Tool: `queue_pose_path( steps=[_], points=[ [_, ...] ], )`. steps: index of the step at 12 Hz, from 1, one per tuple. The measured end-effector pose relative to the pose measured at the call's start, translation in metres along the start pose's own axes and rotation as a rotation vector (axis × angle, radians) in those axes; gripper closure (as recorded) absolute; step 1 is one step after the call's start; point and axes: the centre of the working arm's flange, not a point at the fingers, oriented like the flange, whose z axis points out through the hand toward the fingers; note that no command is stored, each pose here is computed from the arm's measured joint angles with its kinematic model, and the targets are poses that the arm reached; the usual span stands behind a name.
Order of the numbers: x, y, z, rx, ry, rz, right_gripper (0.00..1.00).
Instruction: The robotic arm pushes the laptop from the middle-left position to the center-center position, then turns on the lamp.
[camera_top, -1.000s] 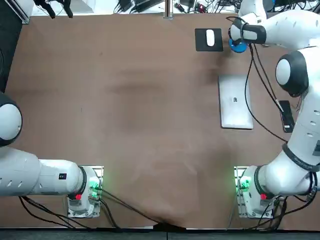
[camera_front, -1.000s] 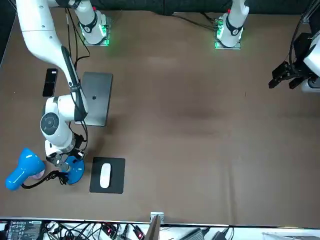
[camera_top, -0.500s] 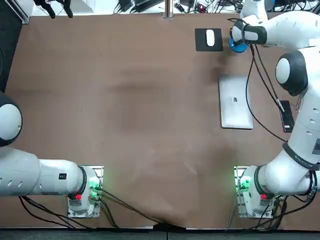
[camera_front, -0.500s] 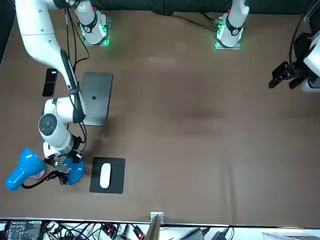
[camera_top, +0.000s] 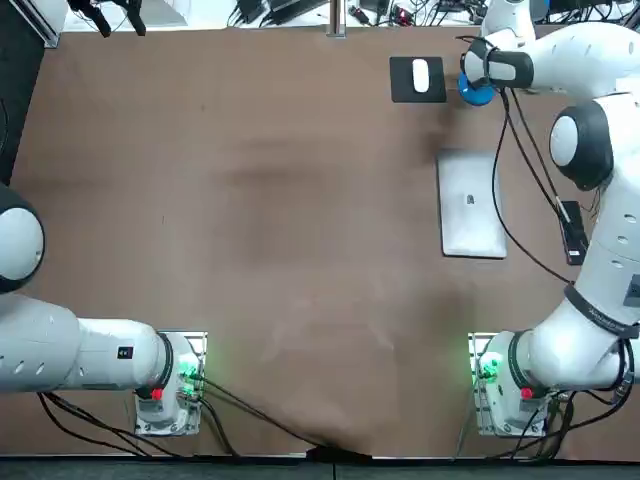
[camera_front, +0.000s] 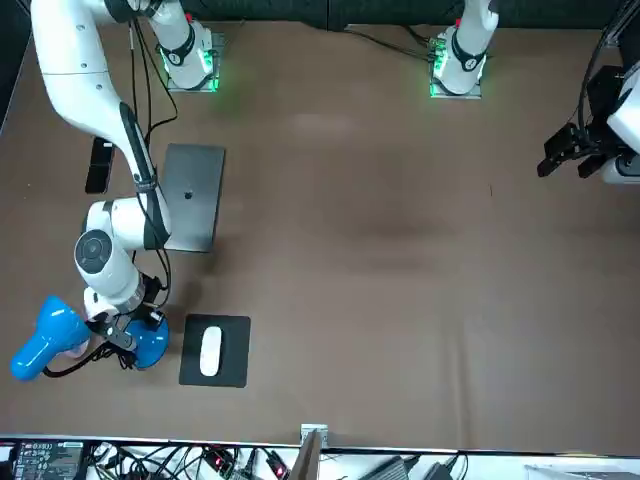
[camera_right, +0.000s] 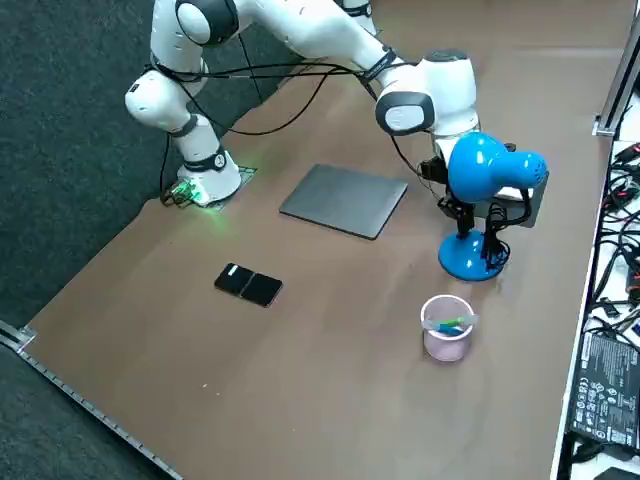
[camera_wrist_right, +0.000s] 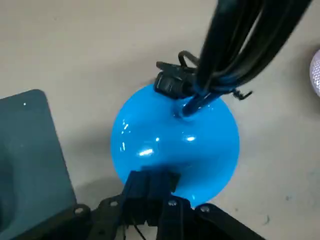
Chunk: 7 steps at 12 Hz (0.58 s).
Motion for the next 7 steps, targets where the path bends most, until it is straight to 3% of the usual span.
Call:
queue_pose_path(
  steps=[7],
  points=[
    [0.0024, 0.0039, 0.0008, -0.001, 0.001, 0.003, 0.98]
  ],
)
